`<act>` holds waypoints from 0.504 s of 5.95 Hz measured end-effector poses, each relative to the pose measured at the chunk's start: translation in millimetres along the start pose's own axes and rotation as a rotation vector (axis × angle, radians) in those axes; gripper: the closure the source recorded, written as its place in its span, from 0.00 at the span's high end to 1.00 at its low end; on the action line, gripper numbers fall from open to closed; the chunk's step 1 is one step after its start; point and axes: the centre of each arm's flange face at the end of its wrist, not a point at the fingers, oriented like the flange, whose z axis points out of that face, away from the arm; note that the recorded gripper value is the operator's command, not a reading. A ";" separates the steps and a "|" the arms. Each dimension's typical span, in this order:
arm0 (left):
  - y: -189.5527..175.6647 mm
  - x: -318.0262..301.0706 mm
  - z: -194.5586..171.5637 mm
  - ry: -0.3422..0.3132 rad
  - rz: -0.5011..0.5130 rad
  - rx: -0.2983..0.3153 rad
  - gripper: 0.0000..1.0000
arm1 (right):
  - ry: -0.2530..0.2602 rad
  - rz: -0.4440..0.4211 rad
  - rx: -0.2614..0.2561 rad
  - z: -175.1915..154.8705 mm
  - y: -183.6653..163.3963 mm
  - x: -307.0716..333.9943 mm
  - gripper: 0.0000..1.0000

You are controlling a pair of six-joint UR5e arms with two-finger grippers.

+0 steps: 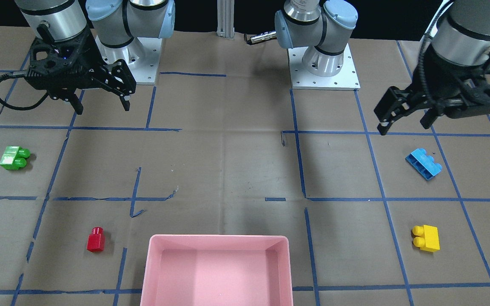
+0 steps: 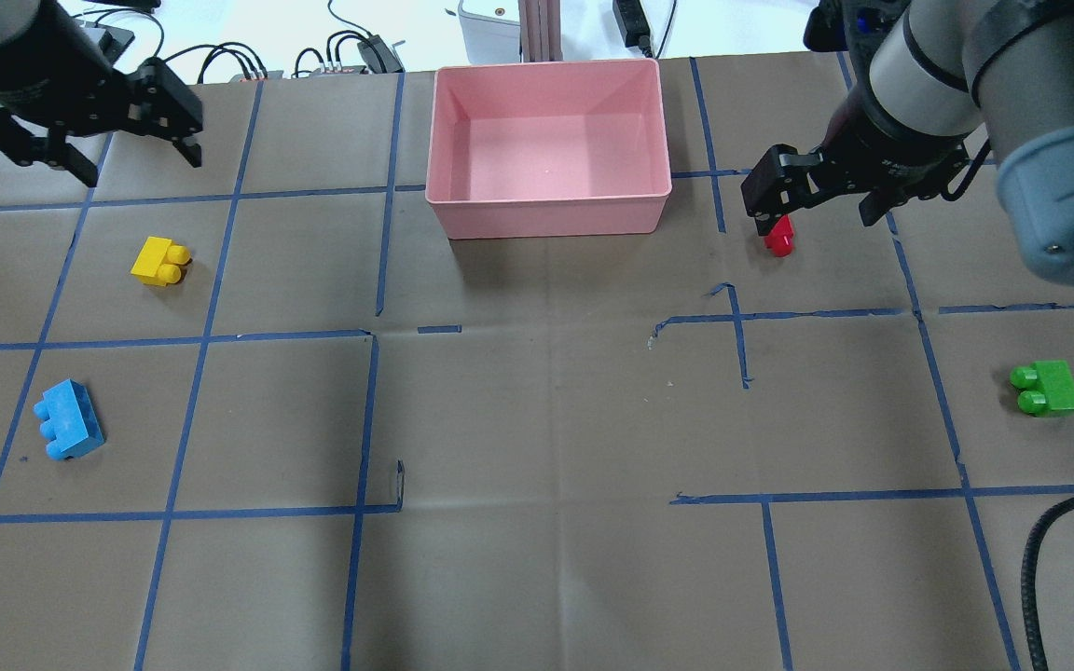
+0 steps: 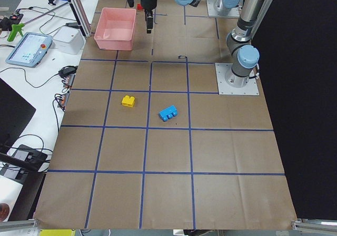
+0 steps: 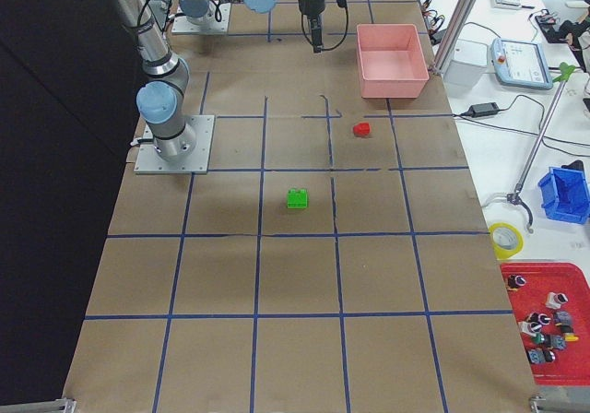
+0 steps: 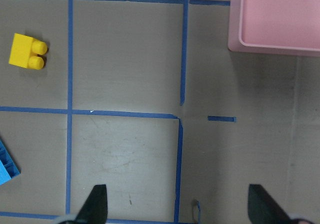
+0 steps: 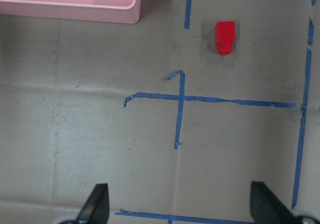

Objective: Put all blocks into box

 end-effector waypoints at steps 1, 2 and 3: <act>-11.9 -67.5 6.5 -0.010 -0.051 -0.009 0.99 | 0.026 0.009 0.000 -0.6 -2.0 21.1 0.98; -16.1 -129.4 13.7 -0.017 -0.117 -0.021 0.99 | 0.043 -0.035 -0.005 1.0 -4.2 55.5 0.99; -16.6 -172.7 21.5 -0.022 -0.178 -0.032 0.99 | 0.038 -0.095 -0.009 10.4 -2.6 107.8 0.99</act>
